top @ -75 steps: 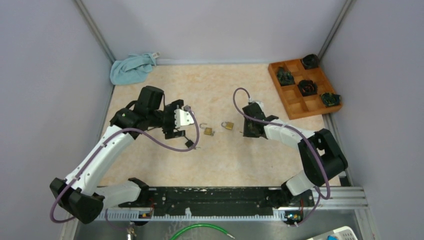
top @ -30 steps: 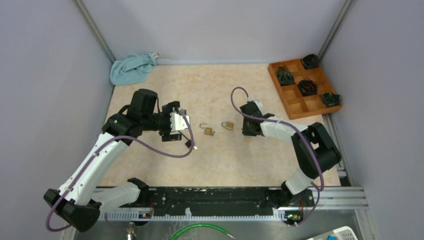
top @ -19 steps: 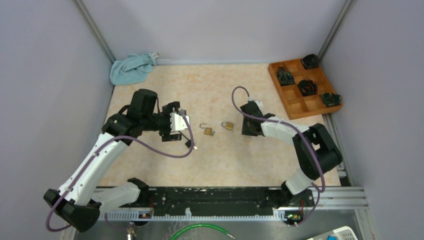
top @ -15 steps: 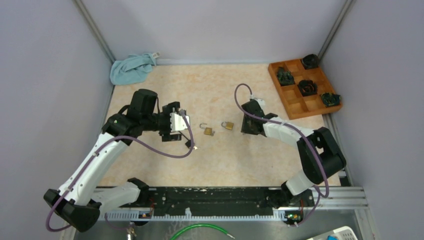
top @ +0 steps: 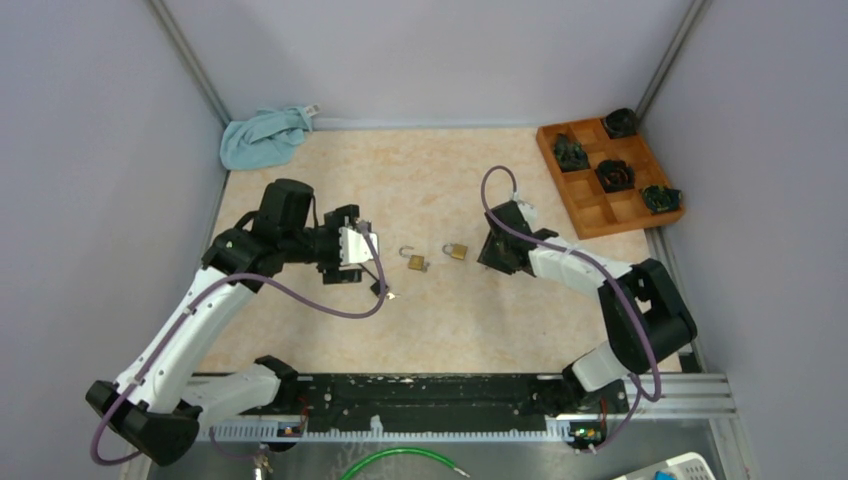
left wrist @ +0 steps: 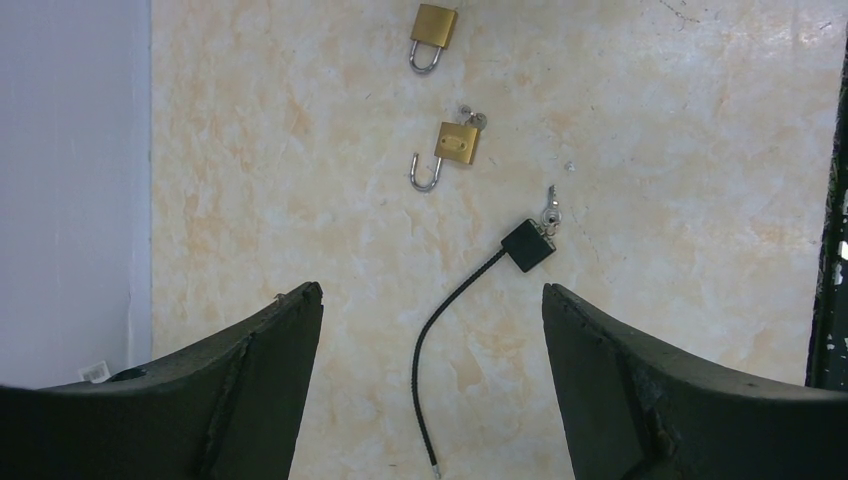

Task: Unlock with the key
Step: Pick up the key from the center of the board.

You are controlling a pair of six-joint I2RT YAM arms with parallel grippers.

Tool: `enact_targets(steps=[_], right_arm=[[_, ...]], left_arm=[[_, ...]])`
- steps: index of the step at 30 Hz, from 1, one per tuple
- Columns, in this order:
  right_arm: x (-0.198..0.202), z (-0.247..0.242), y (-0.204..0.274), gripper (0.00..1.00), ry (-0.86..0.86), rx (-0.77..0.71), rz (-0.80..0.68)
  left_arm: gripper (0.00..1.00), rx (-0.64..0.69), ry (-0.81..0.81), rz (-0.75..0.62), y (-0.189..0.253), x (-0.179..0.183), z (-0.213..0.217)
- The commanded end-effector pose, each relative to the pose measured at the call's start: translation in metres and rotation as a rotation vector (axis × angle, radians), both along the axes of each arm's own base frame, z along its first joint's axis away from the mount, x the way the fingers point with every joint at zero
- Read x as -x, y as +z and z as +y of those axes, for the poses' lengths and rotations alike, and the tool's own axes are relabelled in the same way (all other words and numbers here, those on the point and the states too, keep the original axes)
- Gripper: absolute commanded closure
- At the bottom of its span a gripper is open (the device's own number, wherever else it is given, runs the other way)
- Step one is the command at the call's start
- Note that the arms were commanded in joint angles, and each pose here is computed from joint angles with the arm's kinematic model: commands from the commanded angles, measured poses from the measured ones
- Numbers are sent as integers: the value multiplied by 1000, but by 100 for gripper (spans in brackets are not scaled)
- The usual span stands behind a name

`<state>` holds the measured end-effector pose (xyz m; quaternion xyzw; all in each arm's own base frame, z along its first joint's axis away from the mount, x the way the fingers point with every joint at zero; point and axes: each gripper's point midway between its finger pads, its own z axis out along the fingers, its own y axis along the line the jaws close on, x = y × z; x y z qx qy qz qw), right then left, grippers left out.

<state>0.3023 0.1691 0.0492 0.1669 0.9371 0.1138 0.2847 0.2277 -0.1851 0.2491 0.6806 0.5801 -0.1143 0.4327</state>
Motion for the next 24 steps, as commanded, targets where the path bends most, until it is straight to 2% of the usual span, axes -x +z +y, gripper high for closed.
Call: enact_targets(steps=[1, 13, 21, 24], right_arm=[[1, 4, -8, 62, -52, -45, 32], [-1, 0, -22, 60, -84, -13, 52], [-4, -6, -34, 61, -94, 29, 58], [-6, -8, -35, 65, -92, 48, 55]], left_arm=[[15, 19, -30, -10, 7, 7, -1], [16, 34, -31, -10, 12, 9, -2], [16, 48, -42, -13, 17, 10, -4], [16, 44, -42, -9, 16, 10, -4]])
